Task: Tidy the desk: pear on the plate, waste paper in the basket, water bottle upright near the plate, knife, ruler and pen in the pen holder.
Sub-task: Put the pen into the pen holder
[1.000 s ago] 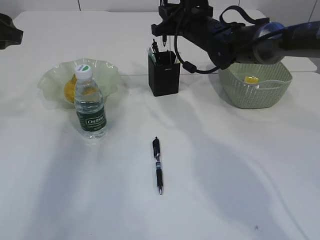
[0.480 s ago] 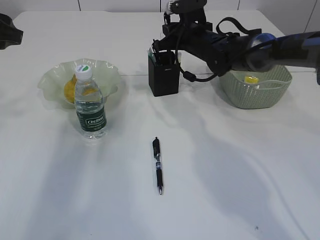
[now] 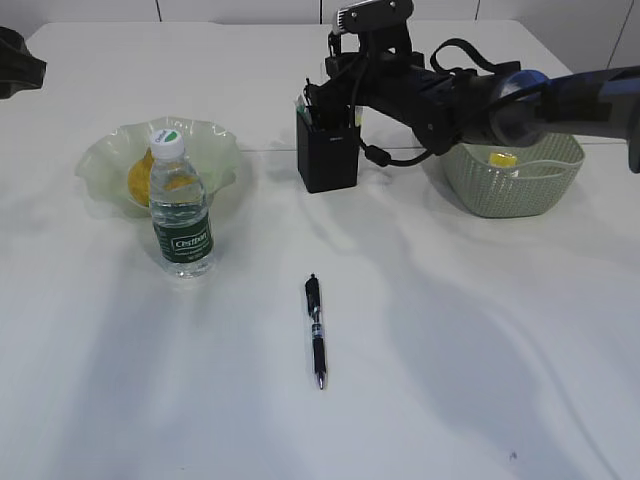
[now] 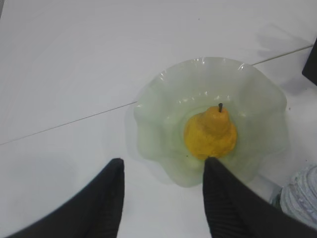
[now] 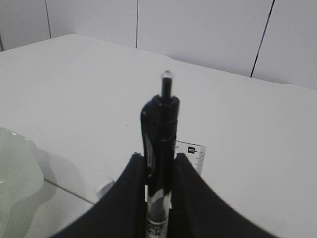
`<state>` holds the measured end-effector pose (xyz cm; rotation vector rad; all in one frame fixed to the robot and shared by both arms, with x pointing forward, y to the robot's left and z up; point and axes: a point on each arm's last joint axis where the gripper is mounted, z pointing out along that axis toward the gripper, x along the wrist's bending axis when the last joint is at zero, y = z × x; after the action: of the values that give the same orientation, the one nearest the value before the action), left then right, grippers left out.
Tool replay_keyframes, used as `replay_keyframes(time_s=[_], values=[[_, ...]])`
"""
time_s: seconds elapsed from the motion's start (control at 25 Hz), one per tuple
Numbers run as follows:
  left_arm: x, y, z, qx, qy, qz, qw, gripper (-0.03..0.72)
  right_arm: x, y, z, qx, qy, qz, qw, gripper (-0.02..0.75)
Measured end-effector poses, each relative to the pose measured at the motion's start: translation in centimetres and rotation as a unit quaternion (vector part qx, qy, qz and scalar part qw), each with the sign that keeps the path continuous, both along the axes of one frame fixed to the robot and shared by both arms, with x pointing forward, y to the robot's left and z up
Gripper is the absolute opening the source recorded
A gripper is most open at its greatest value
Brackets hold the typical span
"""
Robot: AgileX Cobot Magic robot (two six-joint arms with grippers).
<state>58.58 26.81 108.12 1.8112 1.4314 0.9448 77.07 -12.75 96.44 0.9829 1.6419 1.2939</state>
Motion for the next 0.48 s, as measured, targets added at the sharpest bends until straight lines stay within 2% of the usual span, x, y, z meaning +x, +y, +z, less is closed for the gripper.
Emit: replay_keyframes(time_s=[0.48], values=[[0.00, 0.00, 0.00, 0.000, 0.000, 0.000, 1.000, 0.363, -0.06, 0.07, -0.21, -0.021, 0.004, 0.008, 1.000, 0.108]])
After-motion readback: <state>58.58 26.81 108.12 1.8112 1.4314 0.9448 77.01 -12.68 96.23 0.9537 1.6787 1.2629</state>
